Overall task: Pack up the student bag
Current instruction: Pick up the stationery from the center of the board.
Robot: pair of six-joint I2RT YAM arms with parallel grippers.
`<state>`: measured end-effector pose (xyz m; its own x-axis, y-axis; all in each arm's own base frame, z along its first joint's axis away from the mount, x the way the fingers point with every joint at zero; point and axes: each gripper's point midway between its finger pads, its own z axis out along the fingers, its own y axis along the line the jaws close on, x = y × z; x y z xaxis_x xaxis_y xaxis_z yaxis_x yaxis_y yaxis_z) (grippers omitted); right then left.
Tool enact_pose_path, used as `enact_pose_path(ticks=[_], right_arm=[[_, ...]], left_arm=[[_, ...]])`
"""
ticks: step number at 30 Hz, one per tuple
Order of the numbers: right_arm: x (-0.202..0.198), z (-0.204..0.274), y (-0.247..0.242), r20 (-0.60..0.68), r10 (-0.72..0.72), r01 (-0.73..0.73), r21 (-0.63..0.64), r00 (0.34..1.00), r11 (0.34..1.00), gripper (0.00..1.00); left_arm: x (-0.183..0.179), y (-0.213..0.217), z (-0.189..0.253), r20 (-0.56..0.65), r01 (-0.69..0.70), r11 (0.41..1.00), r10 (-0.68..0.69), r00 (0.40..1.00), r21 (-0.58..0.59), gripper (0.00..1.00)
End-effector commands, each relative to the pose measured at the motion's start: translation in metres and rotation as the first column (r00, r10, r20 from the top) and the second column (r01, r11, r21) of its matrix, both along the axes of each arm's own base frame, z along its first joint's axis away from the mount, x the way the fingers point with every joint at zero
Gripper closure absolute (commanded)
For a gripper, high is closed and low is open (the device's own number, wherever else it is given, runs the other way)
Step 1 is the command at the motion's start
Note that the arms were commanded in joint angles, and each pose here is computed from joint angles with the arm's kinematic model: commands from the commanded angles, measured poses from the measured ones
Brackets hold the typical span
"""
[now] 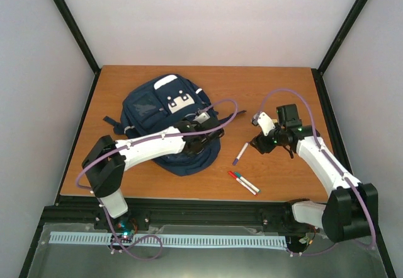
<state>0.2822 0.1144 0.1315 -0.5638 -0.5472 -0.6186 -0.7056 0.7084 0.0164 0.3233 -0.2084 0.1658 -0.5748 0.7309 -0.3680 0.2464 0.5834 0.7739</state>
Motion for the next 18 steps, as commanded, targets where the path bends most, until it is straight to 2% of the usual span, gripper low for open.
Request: enact_pose_path(ticks=[1,9,18], right_arm=[[0.012,-0.01,-0.013,-0.037,-0.043,0.04,-0.082,0.998,0.996,0.35],[0.046,-0.022,-0.055,-0.154,-0.116,0.091,-0.158,0.981,0.983,0.38],[0.074,-0.043,-0.166,-0.216,-0.362,0.288,-0.311,0.907,0.906,0.38]], left_arm=[[0.003,0.005,0.039,0.096,-0.026,0.992,0.038,0.995,-0.121,0.99],[0.0,0.008,0.046,0.032,-0.034,0.956,0.045,0.998,-0.29,0.99],[-0.009,0.011,0.048,-0.001,-0.032,0.937,0.034,0.999,-0.348,0.99]])
